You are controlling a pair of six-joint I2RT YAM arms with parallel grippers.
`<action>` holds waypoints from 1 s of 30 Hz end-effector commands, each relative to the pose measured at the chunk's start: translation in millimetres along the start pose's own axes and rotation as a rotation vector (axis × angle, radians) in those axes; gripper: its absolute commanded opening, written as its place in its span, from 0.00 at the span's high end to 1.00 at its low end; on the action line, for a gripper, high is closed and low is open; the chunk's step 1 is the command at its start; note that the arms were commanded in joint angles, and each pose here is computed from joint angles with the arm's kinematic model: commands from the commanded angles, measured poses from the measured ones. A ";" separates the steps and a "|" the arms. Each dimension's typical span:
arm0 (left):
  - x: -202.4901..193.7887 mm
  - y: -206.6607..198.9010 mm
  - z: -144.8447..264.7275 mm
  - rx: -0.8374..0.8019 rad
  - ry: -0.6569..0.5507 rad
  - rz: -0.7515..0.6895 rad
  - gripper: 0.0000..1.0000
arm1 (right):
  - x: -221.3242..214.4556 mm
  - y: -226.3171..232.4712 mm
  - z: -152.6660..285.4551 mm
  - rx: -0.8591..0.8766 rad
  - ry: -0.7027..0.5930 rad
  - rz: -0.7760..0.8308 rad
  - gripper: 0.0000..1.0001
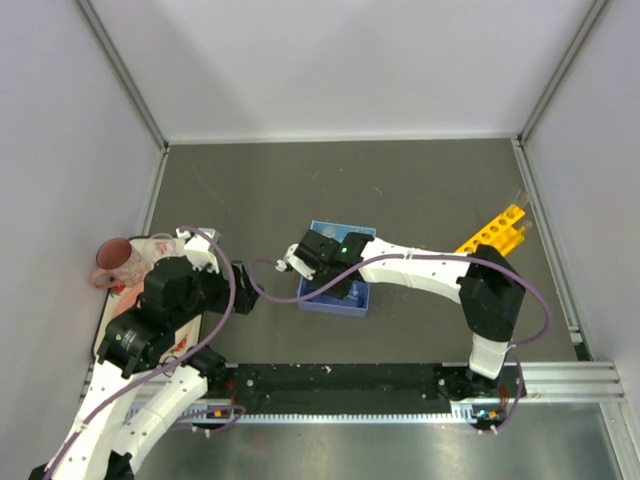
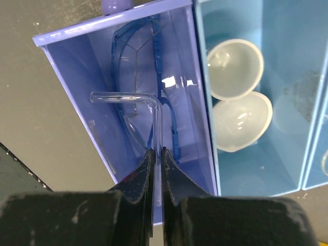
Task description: Organize the chemistry lab equipment
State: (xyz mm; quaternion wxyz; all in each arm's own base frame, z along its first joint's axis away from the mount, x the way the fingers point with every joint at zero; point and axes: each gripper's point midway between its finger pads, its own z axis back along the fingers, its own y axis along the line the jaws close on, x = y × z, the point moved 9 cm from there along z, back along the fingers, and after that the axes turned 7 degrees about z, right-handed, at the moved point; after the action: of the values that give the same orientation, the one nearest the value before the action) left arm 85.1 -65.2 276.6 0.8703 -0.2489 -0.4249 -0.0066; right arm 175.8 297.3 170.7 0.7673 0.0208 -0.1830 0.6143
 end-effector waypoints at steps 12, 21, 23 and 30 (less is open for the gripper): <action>7.3 -3.7 2.1 -0.024 -0.043 -0.016 0.04 | 6.0 13.4 -32.9 0.018 -0.026 0.047 0.98; 7.9 -3.9 1.5 -0.021 -0.040 -0.014 0.04 | 4.8 12.4 -27.4 -0.004 -0.039 0.037 0.85; 7.9 -4.0 0.9 -0.020 -0.037 -0.012 0.04 | 6.0 10.7 -22.0 -0.015 -0.054 0.026 0.84; 9.5 -4.5 0.6 -0.016 -0.037 -0.012 0.04 | 10.6 5.9 3.5 -0.048 -0.125 -0.001 0.78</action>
State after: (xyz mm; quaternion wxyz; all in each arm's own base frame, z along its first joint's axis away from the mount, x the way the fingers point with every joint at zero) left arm 85.0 -63.4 275.1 0.8734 -0.2397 -0.4239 -0.0021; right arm 177.0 307.6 146.9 0.7644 0.0281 -0.1996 0.6125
